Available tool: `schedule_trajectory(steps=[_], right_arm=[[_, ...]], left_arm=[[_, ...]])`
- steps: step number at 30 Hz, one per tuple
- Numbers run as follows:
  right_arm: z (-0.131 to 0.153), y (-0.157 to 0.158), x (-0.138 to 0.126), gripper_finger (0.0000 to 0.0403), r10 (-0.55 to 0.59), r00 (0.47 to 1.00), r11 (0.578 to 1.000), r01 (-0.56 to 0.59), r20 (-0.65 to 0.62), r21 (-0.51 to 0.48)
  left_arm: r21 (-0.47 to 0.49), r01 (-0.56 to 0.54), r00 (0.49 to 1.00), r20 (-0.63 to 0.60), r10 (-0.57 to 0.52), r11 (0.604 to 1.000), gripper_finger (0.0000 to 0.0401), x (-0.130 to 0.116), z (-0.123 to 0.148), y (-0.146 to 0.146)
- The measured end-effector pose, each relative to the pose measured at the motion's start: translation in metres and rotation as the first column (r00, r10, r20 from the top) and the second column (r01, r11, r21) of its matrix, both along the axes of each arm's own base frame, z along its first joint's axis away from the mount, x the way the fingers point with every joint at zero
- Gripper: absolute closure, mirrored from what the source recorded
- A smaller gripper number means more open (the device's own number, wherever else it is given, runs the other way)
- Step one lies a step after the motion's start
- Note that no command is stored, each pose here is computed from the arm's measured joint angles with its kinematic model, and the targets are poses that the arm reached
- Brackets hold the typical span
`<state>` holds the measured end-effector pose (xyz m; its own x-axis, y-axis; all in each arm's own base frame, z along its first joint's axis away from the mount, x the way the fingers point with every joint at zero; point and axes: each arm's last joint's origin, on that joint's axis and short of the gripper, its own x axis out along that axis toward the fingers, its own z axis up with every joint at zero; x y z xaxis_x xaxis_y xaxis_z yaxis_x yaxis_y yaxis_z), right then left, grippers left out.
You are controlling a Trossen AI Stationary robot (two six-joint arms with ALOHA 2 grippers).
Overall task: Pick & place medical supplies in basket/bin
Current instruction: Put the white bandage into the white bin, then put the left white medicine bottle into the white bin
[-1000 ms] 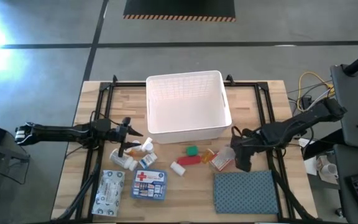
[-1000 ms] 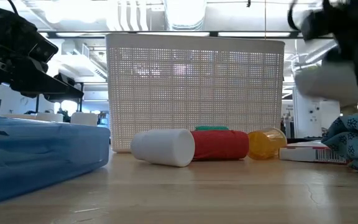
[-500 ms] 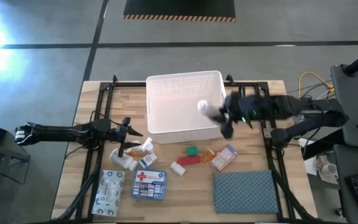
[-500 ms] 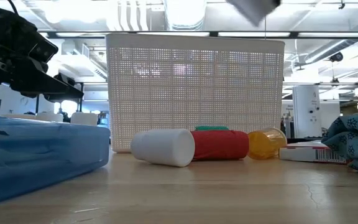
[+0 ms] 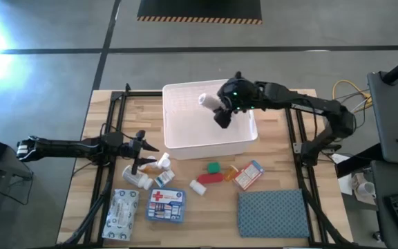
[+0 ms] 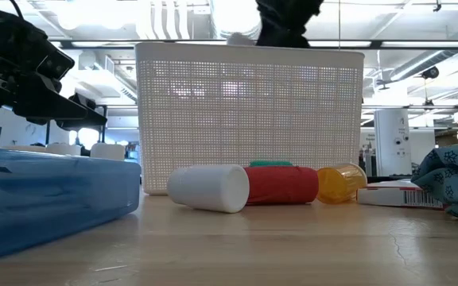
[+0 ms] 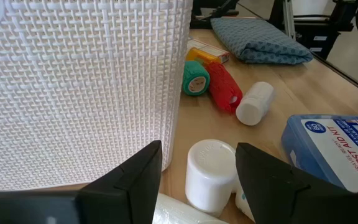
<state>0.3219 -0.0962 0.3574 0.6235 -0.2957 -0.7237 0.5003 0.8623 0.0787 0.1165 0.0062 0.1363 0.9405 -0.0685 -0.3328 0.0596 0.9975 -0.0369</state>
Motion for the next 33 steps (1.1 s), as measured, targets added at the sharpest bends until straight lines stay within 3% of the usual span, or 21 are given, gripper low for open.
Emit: schedule_trajectory(steps=[5,9,15,21,26,27,29,30,33], right_arm=[[0.014,0.008,0.010,0.0075,0.042,0.999,0.997,-0.041,0.005,-0.063],[0.033,0.016,0.004,0.0033,0.077,0.996,0.992,-0.071,0.048,-0.105],[0.066,0.038,-0.023,0.0024,0.140,0.981,0.981,-0.120,0.131,-0.151],[0.082,0.062,-0.050,0.0024,0.128,0.968,0.988,-0.106,0.216,-0.109],[0.081,0.078,-0.069,0.0023,0.072,0.983,0.996,-0.062,0.170,-0.065],[0.080,0.080,-0.072,0.0023,0.061,0.987,0.997,-0.054,0.148,-0.051],[0.075,0.086,-0.078,0.0023,0.040,0.995,0.999,-0.039,0.096,-0.022],[0.073,0.088,-0.080,0.0023,0.027,0.997,1.000,-0.026,0.072,-0.016],[0.067,0.095,-0.085,0.0023,-0.017,1.000,1.000,0.017,0.007,-0.019]], left_arm=[[0.000,0.000,1.000,0.000,0.000,1.000,0.0214,0.000,0.000,0.000],[0.000,0.000,1.000,0.000,0.000,1.000,0.0214,0.000,0.000,0.000],[0.008,-0.023,1.000,-0.003,0.023,1.000,0.0214,0.000,0.000,0.001],[0.011,-0.029,1.000,-0.004,0.029,1.000,0.0214,0.000,0.000,0.001],[0.026,-0.060,0.998,-0.004,0.061,0.998,0.0214,0.000,0.000,0.002],[-0.028,-0.091,0.996,0.003,0.091,0.995,0.0214,0.001,0.001,0.002],[-0.257,-0.155,0.984,0.040,0.171,0.954,0.0214,0.003,0.008,0.003],[-0.395,-0.173,0.974,0.066,0.216,0.902,0.0214,0.005,0.014,0.003],[-0.729,-0.195,0.941,0.049,0.335,0.656,0.0214,0.006,0.027,0.004]])
